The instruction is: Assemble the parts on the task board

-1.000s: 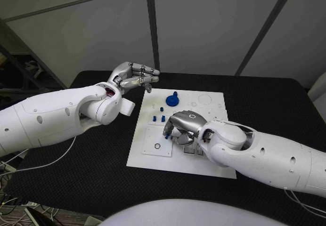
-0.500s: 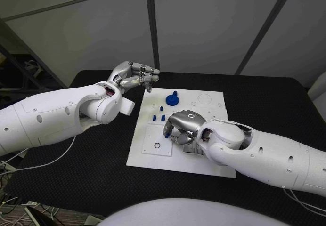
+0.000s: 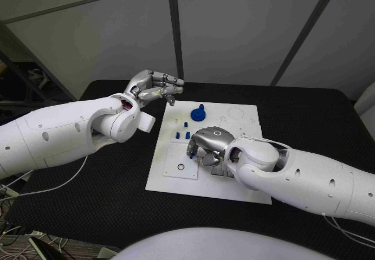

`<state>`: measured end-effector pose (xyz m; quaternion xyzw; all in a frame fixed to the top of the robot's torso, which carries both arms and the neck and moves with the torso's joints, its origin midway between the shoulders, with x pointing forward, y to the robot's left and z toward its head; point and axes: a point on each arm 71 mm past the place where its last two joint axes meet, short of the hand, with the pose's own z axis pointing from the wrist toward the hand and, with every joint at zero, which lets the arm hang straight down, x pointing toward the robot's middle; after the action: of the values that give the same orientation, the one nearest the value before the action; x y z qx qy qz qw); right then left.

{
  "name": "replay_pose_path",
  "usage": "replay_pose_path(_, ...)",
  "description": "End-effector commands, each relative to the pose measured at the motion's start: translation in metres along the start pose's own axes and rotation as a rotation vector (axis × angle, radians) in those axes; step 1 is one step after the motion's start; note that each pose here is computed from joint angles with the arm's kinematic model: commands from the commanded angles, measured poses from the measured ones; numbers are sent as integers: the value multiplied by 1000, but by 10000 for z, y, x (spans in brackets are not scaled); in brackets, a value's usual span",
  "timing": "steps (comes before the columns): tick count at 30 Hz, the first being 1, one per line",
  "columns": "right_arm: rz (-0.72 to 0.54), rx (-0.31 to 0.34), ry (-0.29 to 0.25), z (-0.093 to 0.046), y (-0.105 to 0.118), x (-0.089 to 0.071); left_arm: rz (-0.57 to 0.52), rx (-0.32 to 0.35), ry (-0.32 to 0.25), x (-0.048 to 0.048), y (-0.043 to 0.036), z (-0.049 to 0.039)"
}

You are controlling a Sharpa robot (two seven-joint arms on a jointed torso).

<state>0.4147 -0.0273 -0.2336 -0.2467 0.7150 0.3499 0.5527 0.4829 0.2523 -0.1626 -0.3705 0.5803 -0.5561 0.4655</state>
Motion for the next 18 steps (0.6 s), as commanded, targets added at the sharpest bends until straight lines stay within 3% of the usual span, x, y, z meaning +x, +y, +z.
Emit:
replay_pose_path(1, -17, 15, 37, -2, -20, 38, -7, 6, 15, 18, -14, 5)
replay_pose_path(10, -16, -4, 32, 1, 4, 35, -9, 4, 19, 22, -13, 5)
replay_pose_path(18, -8, -12, -10, -27, 3, 2, -9, 3, 21, 20, -12, 5)
